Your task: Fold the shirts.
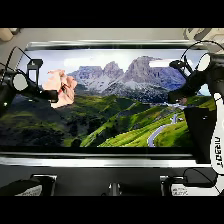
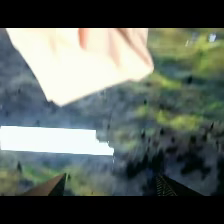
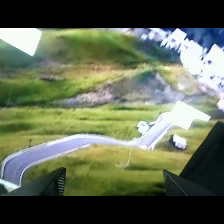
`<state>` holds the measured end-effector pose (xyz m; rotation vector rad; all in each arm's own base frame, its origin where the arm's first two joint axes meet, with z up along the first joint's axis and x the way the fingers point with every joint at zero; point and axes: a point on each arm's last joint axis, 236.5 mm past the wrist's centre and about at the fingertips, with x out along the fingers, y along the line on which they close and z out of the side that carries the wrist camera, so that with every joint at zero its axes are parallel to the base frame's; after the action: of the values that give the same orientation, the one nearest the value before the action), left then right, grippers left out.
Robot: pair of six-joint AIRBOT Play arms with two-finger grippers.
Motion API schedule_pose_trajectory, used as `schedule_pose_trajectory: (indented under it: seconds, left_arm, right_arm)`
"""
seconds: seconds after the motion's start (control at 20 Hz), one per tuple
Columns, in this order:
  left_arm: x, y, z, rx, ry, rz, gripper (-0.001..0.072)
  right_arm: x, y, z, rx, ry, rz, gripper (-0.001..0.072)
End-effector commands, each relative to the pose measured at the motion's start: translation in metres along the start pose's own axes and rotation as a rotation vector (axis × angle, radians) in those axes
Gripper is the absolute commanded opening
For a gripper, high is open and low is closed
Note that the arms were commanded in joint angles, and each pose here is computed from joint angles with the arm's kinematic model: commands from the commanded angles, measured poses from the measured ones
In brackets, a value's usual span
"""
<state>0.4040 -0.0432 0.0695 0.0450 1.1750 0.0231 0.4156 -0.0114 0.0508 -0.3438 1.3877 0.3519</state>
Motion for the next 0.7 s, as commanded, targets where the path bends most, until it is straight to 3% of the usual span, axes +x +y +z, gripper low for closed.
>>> schedule_pose_trajectory:
  seconds: [0.0, 0.05, 0.25, 0.4, 0.65]
  left_arm:
    - [0.009, 0.006, 0.062, -0.06, -0.196, -0.018, 0.072]
    - [0.018, 0.019, 0.077, -0.104, -0.194, -0.004, 0.0658]
    - [0.096, 0.068, 0.085, -0.265, 0.035, 0.038, 0.0704]
    - [0.162, 0.056, 0.064, -0.312, 0.195, -0.025, 0.0708]
    - [0.22, 0.029, 0.047, -0.295, 0.247, -0.056, 0.068]
  right_arm:
    - [-0.003, -0.018, 0.034, 0.0, -0.144, -0.078, 0.0635]
    - [-0.003, -0.02, 0.039, 0.003, -0.163, -0.088, 0.0635]
    - [-0.001, -0.017, 0.036, 0.086, -0.15, -0.065, 0.0636]
    - [0.0, -0.012, 0.049, 0.094, -0.201, -0.04, 0.0635]
    - [0.009, -0.008, 0.054, 0.091, -0.204, -0.01, 0.0644]
